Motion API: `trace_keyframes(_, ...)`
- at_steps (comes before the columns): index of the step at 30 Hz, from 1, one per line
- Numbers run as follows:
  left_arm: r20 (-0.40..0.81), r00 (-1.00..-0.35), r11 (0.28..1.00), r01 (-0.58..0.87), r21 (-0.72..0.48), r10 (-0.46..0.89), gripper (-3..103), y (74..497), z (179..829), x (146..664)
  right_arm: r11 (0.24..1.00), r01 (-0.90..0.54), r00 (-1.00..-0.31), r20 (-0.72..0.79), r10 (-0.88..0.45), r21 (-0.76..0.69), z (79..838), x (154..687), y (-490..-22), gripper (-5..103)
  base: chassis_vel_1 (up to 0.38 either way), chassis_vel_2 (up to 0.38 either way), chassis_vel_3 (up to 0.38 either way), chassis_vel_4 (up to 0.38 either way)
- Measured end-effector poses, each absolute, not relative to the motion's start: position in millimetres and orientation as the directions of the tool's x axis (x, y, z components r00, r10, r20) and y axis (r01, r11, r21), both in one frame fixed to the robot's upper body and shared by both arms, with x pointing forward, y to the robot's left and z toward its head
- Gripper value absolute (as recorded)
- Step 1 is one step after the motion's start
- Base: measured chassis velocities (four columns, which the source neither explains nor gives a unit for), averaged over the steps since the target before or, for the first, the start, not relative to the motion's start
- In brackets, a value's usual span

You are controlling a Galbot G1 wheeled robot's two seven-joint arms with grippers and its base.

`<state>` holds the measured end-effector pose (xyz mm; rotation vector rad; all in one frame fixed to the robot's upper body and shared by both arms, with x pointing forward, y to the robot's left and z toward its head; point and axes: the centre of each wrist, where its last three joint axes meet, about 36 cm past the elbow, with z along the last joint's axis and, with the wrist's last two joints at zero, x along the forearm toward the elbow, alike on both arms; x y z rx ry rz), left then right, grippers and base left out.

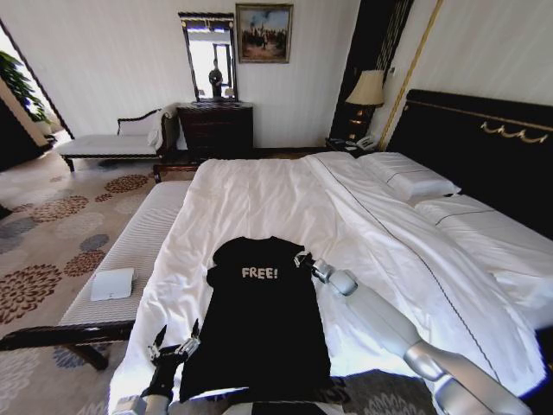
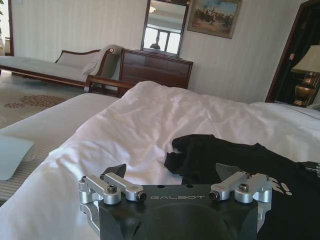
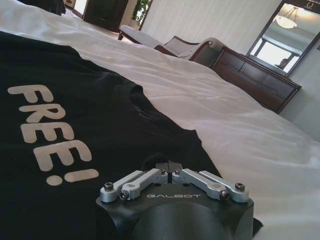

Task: Fold the clothes on the bed.

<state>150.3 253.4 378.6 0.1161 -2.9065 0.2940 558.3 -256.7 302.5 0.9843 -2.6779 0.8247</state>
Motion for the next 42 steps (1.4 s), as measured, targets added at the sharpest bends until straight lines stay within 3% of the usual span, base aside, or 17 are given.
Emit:
trace_keyframes(16,0.229,-0.972,0.975,-0.100,-0.200,-0.052,100,251,373,152,0.633,-0.663,-0.749,0.346,-0.565,-0.400,288,553,-235,0,0.000,0.000,0.000,0.000)
trace_keyframes(22,0.232,-0.971,0.973,-0.104,-0.206,-0.054,100,250,370,153,0.609,-0.681,-0.732,0.354,-0.582,-0.407,288,544,-240,27,0.000,0.000,0.000,0.000)
trace_keyframes(26,0.232,-0.971,0.973,-0.105,-0.207,-0.055,100,250,370,153,0.598,-0.680,-0.731,0.334,-0.595,-0.423,297,537,-248,38,0.000,0.000,0.000,0.000)
trace_keyframes(28,0.230,-0.972,0.973,-0.105,-0.207,-0.056,100,250,371,153,0.637,-0.656,-0.753,0.284,-0.594,-0.405,314,532,-257,49,0.000,0.000,0.000,0.000)
trace_keyframes(29,0.230,-0.972,0.973,-0.105,-0.207,-0.056,100,250,371,153,0.637,-0.656,-0.753,0.284,-0.594,-0.405,314,532,-257,49,0.000,0.000,0.000,0.000)
trace_keyframes(34,0.235,-0.970,0.971,-0.107,-0.215,-0.055,100,249,370,152,0.851,-0.515,-0.846,0.220,-0.487,-0.098,336,492,-302,72,0.000,0.000,0.000,0.000)
trace_keyframes(36,0.238,-0.970,0.971,-0.106,-0.216,-0.053,100,249,369,152,0.867,-0.494,-0.854,0.226,-0.469,-0.064,334,486,-310,72,0.000,0.000,0.000,0.000)
trace_keyframes(39,0.245,-0.969,0.971,-0.097,-0.217,-0.042,100,245,367,151,0.911,-0.407,-0.875,0.257,-0.411,0.069,323,461,-334,88,0.000,0.000,0.000,0.000)
trace_keyframes(42,0.244,-0.969,0.972,-0.091,-0.216,-0.036,100,243,366,151,0.917,-0.366,-0.878,0.266,-0.397,0.161,314,449,-338,97,0.000,0.000,0.000,0.000)
